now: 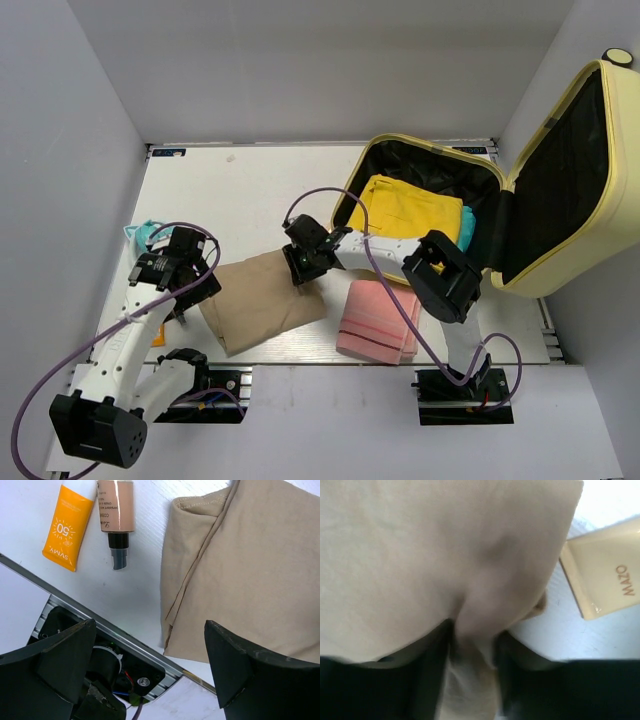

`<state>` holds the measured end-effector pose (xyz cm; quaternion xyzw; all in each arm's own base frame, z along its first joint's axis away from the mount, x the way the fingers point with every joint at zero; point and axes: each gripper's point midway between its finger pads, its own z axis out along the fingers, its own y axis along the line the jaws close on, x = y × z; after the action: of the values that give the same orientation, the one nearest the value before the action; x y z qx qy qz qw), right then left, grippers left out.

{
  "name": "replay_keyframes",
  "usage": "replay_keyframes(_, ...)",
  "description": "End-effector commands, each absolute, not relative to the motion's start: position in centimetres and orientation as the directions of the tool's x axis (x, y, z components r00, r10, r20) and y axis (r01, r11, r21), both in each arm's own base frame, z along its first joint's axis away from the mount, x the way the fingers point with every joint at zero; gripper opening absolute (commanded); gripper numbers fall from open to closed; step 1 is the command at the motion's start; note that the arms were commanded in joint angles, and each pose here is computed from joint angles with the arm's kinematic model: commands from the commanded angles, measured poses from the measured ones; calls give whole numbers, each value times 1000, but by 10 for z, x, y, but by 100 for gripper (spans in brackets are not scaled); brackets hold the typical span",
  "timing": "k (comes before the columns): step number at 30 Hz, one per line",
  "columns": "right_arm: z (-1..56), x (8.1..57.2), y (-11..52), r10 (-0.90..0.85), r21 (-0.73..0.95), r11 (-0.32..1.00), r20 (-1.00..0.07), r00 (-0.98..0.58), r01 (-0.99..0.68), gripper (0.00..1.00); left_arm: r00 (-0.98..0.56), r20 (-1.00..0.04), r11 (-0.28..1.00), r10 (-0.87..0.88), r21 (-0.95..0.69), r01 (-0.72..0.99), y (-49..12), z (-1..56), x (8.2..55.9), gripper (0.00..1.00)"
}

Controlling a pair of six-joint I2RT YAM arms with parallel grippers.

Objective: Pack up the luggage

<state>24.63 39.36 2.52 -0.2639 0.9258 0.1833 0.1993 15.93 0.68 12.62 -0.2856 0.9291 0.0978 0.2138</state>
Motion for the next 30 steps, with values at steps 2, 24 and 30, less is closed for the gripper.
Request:
replay_keyframes(2,6,217,388,-451,261,779,-400,-798,-570,33,-732,-472,820,-491,34,-571,7,129,162,99)
replay_keyframes(24,161,307,360,-509,-17,783,-594,-624,-622,0,-715,-515,833,-472,3,-553,7,134,166,99)
replay_keyframes(30,186,351,334,-476,-97,836,-619,-625,-540,0,-712,-522,833,-470,5,-553,9,135,165,99)
